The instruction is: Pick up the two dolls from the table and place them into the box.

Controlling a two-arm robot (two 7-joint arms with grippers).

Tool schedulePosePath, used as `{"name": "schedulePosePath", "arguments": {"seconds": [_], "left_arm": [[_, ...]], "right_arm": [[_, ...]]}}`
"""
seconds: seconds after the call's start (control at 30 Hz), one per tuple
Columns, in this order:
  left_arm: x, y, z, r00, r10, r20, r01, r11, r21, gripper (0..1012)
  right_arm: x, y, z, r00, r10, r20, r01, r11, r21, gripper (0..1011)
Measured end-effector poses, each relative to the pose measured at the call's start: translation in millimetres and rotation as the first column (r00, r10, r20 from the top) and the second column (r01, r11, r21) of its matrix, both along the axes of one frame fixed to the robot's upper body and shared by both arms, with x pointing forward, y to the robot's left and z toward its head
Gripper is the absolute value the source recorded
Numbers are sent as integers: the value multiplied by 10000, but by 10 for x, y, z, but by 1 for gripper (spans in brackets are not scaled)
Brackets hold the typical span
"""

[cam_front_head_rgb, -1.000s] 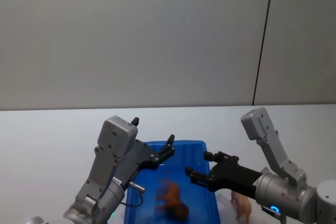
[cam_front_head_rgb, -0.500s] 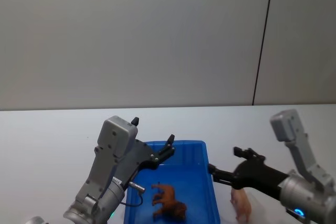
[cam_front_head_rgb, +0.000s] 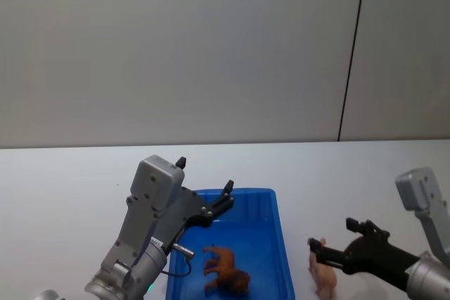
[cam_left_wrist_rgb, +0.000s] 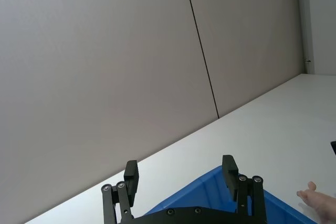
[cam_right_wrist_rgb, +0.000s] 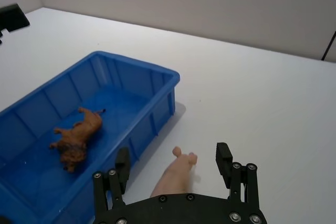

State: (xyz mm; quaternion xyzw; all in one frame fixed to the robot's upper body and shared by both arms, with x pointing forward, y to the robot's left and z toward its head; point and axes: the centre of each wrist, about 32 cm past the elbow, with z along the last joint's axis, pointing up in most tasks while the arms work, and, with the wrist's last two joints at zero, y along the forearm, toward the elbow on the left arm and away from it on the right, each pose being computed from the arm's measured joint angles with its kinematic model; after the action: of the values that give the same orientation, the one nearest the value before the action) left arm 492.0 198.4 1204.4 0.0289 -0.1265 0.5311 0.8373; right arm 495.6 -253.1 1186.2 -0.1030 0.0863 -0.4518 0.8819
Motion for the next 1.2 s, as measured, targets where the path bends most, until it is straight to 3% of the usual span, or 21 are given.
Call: {"name": "schedulePosePath", "arguments": {"seconds": [0.3,0.8,1.1,1.2], "left_arm": [[0,0,0,10000,0,0,0,10000,0,1003],[0,0,0,10000,0,-1,0,10000,0,1003],[0,0,0,10000,0,0,0,10000,0,1003],[0,0,0,10000,0,0,0,10000,-1,1003]], "right_arm": [[-104,-59,-107,9977,-122,-661,110,9998,-180,1001],[-148,23,-305,9895,-59,-1442,5,9993,-371,1001],[-100,107,-371,9869,-181,-1601,119,9992,-394,805],[-79,137,-386,9869,-267,-1592,209,9991,-380,673]]}}
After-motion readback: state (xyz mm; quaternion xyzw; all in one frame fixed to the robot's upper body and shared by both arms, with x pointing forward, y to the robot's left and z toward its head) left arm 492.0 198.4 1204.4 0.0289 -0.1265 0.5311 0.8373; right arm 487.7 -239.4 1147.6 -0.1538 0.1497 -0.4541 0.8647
